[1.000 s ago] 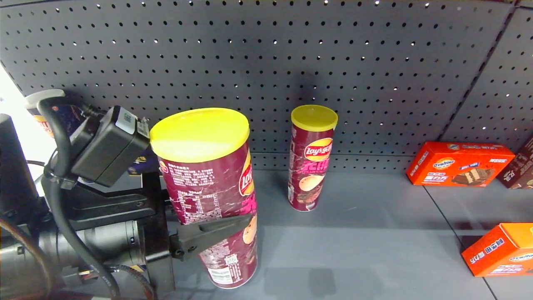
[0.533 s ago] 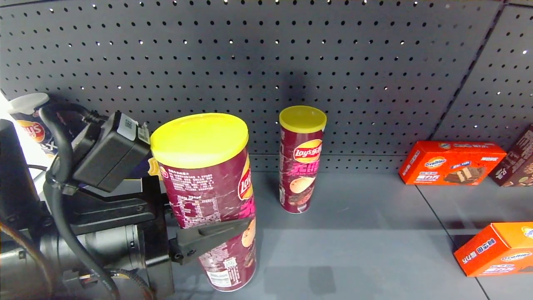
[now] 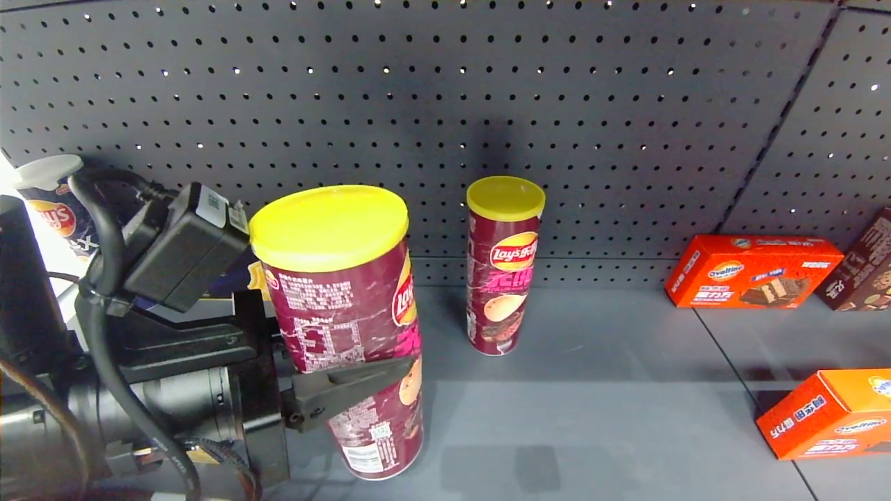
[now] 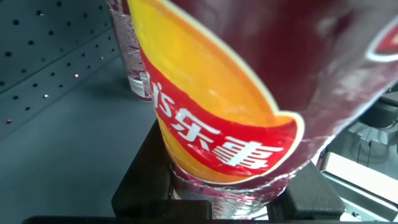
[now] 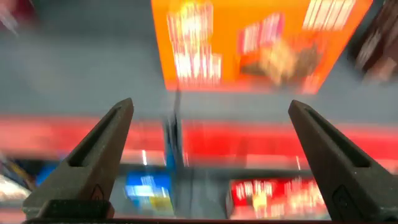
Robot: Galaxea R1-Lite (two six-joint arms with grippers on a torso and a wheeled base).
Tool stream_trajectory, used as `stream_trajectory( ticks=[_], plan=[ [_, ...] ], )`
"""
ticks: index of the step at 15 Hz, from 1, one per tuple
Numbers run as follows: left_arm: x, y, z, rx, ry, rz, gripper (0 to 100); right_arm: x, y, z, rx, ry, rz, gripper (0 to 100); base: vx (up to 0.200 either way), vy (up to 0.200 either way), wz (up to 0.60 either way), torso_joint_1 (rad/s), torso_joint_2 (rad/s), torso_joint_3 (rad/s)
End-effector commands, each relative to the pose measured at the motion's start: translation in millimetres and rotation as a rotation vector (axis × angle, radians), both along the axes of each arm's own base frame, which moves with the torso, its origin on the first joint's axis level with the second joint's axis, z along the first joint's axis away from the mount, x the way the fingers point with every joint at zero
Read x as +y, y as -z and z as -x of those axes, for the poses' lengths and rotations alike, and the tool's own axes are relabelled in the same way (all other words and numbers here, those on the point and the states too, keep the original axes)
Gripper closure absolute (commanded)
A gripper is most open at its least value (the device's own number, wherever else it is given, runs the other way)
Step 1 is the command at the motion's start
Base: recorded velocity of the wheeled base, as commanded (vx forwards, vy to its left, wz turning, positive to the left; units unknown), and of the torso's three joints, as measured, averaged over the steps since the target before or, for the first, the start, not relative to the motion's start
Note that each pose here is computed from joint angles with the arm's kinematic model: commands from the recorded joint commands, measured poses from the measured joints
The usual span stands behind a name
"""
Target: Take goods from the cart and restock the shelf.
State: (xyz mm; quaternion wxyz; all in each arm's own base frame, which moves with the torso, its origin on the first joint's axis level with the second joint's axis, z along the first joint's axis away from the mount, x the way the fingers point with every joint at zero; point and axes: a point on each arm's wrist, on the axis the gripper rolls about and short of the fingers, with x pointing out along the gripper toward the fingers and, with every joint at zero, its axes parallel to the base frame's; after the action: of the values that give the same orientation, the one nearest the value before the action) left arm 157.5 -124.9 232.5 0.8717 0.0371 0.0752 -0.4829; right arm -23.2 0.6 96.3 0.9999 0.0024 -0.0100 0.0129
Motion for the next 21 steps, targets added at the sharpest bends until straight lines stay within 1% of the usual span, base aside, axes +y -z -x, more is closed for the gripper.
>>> stream_trajectory(
  ticks=[1,2,3,5,6,7,9,13,16,18,20,21],
  plan=[
    [1.0,-3.1,-1.9,-0.010,-0.010,0.007,100,1.4,-108.4,-43.6,0.048,-0.066,-0.055,0,0.000,0.000,0.00,0.000,0.00,0.000],
    [1.2,-3.8,-2.7,-0.013,-0.014,0.008,100,3.9,-121.8,-45.2,0.015,-0.174,-0.019,0,0.000,0.000,0.00,0.000,0.00,0.000],
    [1.9,0.1,-1.3,-0.002,-0.014,0.000,100,6.6,-124.9,-49.8,0.028,-0.260,0.011,0,0.000,0.000,0.00,0.000,0.00,0.000],
    [3.5,4.2,0.5,0.008,-0.016,-0.007,100,14.2,-130.1,-59.2,0.062,-0.447,0.016,0,0.000,0.000,0.00,0.000,0.00,0.000],
    [3.6,4.6,0.6,0.009,-0.017,-0.008,100,20.1,-133.9,-70.0,0.095,-0.497,0.022,0,0.000,0.000,0.00,0.000,0.00,0.000],
    [3.6,4.6,0.6,0.009,-0.017,-0.008,100,22.2,-135.2,-73.8,0.106,-0.511,0.024,0,0.000,0.000,0.00,0.000,0.00,0.000],
    [3.1,4.5,0.4,0.009,-0.016,-0.008,100,38.6,-144.3,-101.0,0.172,-0.586,0.039,0,0.000,0.000,0.00,0.000,0.00,0.000],
    [3.3,4.3,0.3,0.008,-0.014,-0.007,100,73.2,-149.3,-144.4,0.209,-0.739,0.057,0,0.000,0.000,0.00,0.000,0.00,0.000],
    [3.3,4.7,0.4,0.010,-0.013,-0.008,100,92.6,-159.4,-167.4,0.219,-0.785,0.062,0,0.000,0.000,0.00,0.000,0.00,0.000],
    [3.3,4.3,0.3,0.008,-0.013,-0.007,100,98.3,-160.7,-179.3,0.226,-0.775,0.064,0,0.000,0.000,0.00,0.000,0.00,0.000],
    [3.1,4.8,0.0,0.011,-0.016,-0.009,100,104.5,-156.3,-189.3,0.246,-0.715,0.078,0,0.000,0.000,0.00,0.000,0.00,0.000],
    [3.2,5.2,0.0,0.012,-0.016,-0.010,100,107.3,-154.4,-193.1,0.243,-0.721,0.076,0,0.000,0.000,0.00,0.000,0.00,0.000]
  ],
)
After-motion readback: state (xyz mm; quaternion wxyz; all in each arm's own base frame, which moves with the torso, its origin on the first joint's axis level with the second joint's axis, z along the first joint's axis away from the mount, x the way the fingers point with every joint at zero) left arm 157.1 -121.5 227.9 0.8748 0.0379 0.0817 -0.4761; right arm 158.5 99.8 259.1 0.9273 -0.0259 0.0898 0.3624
